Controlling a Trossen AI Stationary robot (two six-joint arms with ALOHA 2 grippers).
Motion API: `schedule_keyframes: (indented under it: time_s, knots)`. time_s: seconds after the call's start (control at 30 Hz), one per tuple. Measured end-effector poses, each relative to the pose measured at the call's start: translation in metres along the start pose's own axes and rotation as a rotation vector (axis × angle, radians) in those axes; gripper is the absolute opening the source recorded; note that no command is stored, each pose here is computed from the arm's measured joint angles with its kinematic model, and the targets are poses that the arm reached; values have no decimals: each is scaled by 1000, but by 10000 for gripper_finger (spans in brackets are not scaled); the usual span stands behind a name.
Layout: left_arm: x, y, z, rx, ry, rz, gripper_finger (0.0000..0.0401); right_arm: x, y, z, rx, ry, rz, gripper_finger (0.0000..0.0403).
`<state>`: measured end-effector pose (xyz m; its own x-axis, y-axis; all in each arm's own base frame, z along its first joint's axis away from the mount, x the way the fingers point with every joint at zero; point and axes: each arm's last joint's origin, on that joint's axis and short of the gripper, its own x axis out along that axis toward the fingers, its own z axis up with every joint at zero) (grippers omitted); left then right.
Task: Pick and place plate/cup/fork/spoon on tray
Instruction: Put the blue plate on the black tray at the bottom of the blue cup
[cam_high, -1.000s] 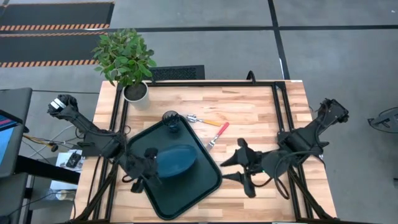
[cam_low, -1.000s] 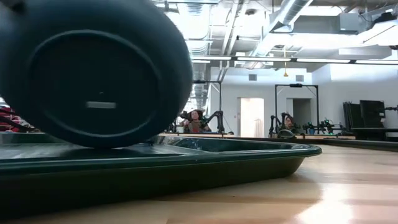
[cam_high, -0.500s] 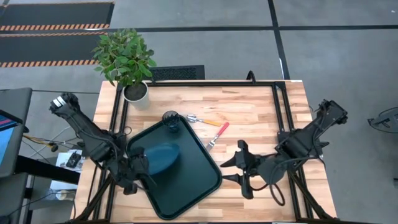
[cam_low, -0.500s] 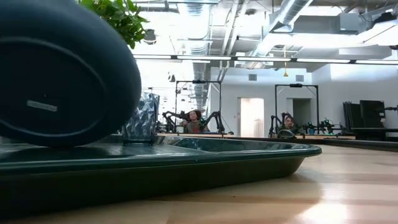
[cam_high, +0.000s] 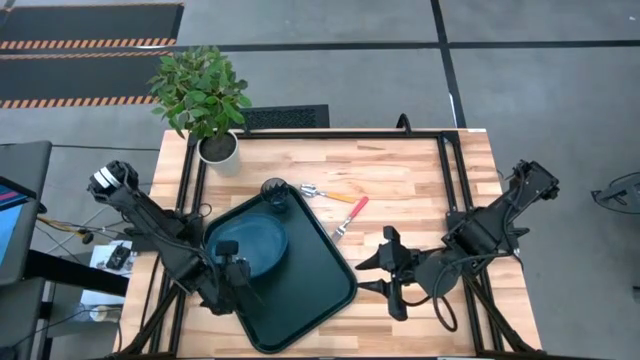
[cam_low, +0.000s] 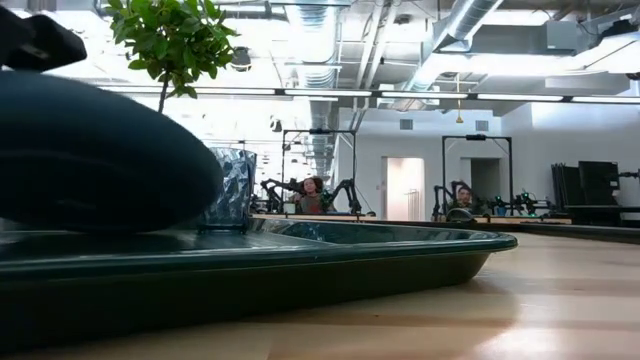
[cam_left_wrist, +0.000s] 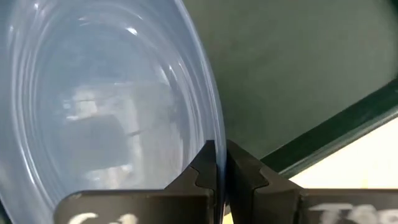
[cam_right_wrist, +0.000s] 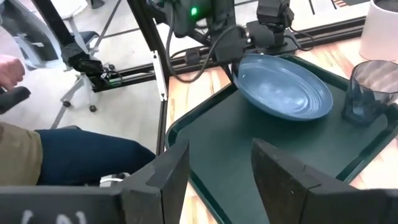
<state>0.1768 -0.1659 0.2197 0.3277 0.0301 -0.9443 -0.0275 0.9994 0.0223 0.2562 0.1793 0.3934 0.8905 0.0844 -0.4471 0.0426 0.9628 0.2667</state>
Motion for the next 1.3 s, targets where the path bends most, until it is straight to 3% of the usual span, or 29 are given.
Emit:
schedule_keyframes:
  time_s: [0.3, 1.3]
  knots:
    - [19, -2, 4, -2, 45, 66, 0, 0, 0, 0, 2, 0, 0, 193]
    - [26, 7, -1, 2, 87, 123, 0, -3, 5, -3, 15, 9, 16, 189]
